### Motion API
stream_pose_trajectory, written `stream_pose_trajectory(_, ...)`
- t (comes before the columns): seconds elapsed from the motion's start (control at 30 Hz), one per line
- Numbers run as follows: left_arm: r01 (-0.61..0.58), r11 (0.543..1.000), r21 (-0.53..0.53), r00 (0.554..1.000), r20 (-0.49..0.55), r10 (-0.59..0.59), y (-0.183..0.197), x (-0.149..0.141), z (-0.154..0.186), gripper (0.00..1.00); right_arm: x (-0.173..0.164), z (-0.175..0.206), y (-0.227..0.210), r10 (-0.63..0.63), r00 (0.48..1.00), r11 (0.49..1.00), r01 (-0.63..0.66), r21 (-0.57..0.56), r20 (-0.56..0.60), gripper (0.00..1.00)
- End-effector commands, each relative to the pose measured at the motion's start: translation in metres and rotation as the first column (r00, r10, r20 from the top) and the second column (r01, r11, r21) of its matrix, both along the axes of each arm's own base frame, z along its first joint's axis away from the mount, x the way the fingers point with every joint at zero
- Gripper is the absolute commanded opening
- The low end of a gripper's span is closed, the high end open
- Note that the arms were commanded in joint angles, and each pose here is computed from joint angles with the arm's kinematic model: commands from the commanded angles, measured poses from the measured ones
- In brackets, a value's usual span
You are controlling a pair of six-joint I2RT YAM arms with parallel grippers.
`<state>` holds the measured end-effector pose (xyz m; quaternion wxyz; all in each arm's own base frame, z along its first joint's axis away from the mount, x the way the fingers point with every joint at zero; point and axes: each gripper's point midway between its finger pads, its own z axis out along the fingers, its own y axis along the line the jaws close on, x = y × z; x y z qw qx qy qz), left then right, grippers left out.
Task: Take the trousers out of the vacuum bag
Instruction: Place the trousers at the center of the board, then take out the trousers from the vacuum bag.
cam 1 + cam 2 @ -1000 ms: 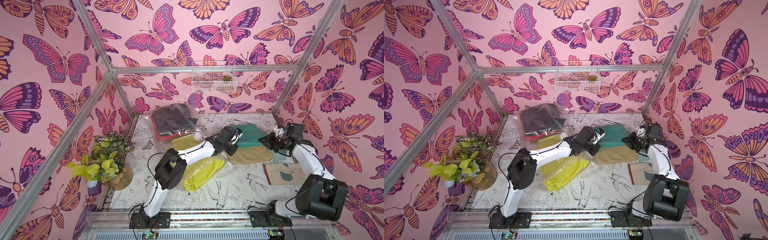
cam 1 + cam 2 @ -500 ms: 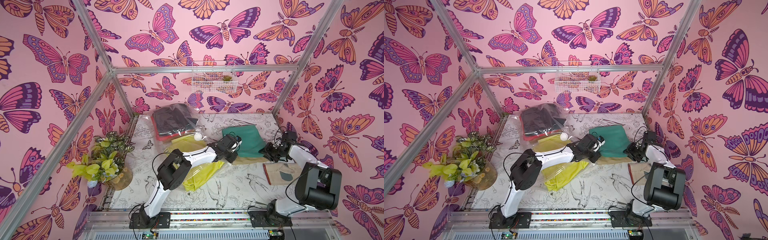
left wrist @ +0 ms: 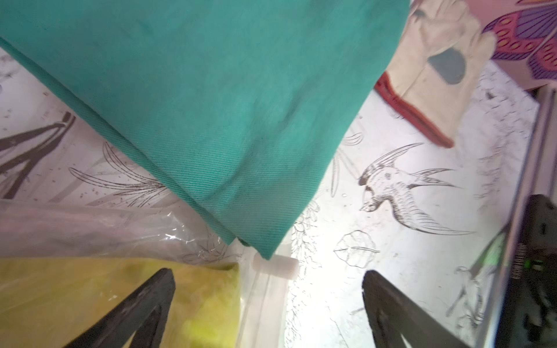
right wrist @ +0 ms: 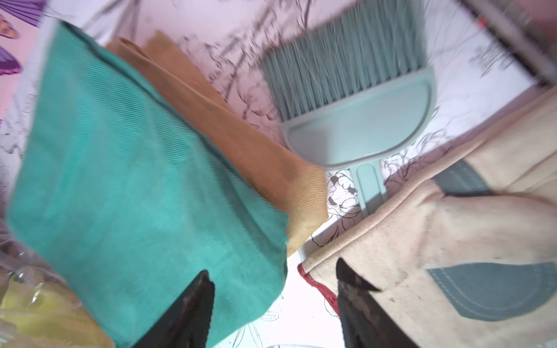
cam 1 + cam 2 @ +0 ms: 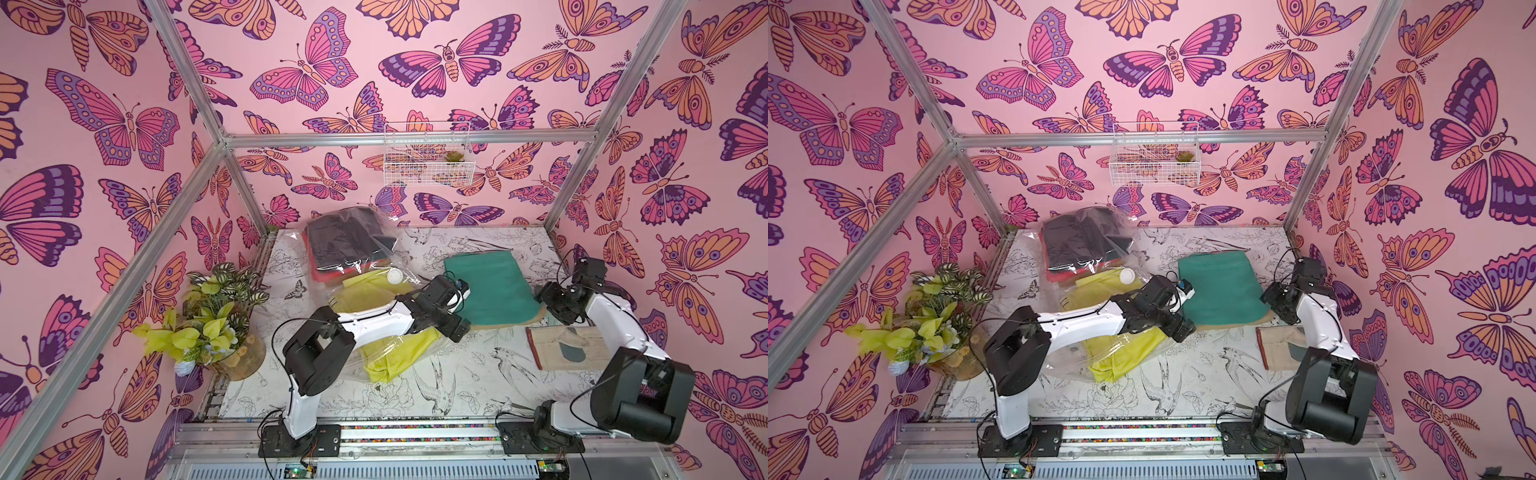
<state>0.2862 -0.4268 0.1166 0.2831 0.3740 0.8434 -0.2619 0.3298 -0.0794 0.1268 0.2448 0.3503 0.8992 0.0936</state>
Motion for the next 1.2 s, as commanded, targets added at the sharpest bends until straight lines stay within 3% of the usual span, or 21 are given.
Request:
stream_pose_trajectory(0.0,-0.003,0.999,-0.051,1.000,-0.029,0.002,0.008,-0.009,0.024,1.00,0.010,0.038,0.015,0.090,0.992,0.995,-0.086,-0.042,0.093,0.70)
stream_pose_trajectory(0.13,-0.026,0.998,-0.052,0.999,-0.042,0.023,0.024,-0.015,0.041,1.00,0.020,0.065,0.067,0.268,0.944,0.962,-0.271,-0.010,0.190,0.72)
stream_pose_trajectory(0.33,-0.095,0.991,0.098,0.995,-0.025,0.098,0.078,-0.033,0.040,1.00,0.002,0.078,0.160,0.500,0.826,0.846,-0.530,0.055,0.261,0.72)
stream_pose_trajectory(0.4,-0.108,0.984,0.141,0.993,-0.032,0.114,0.098,-0.043,0.039,0.97,-0.010,0.077,0.184,0.544,0.792,0.805,-0.586,0.095,0.278,0.71)
stream_pose_trajectory(0.5,-0.092,0.976,0.196,0.991,-0.073,0.108,0.122,-0.065,0.036,0.84,-0.029,0.072,0.213,0.588,0.756,0.756,-0.640,0.136,0.290,0.69)
stream_pose_trajectory(0.63,-0.137,0.948,0.286,0.987,-0.047,0.156,0.154,-0.076,0.023,0.81,-0.052,0.061,0.235,0.591,0.748,0.729,-0.656,0.199,0.301,0.65)
stream_pose_trajectory(0.77,-0.203,0.914,0.352,0.977,0.010,0.214,0.172,-0.069,0.013,0.88,-0.070,0.053,0.251,0.587,0.743,0.706,-0.664,0.245,0.321,0.64)
stream_pose_trajectory(1.03,-0.276,0.867,0.414,0.959,0.056,0.279,0.162,-0.039,-0.010,0.94,-0.102,0.035,0.279,0.595,0.724,0.653,-0.689,0.315,0.349,0.64)
stream_pose_trajectory(1.17,-0.317,0.844,0.433,0.946,0.079,0.315,0.160,-0.023,-0.021,0.86,-0.107,0.024,0.286,0.544,0.755,0.670,-0.653,0.352,0.366,0.59)
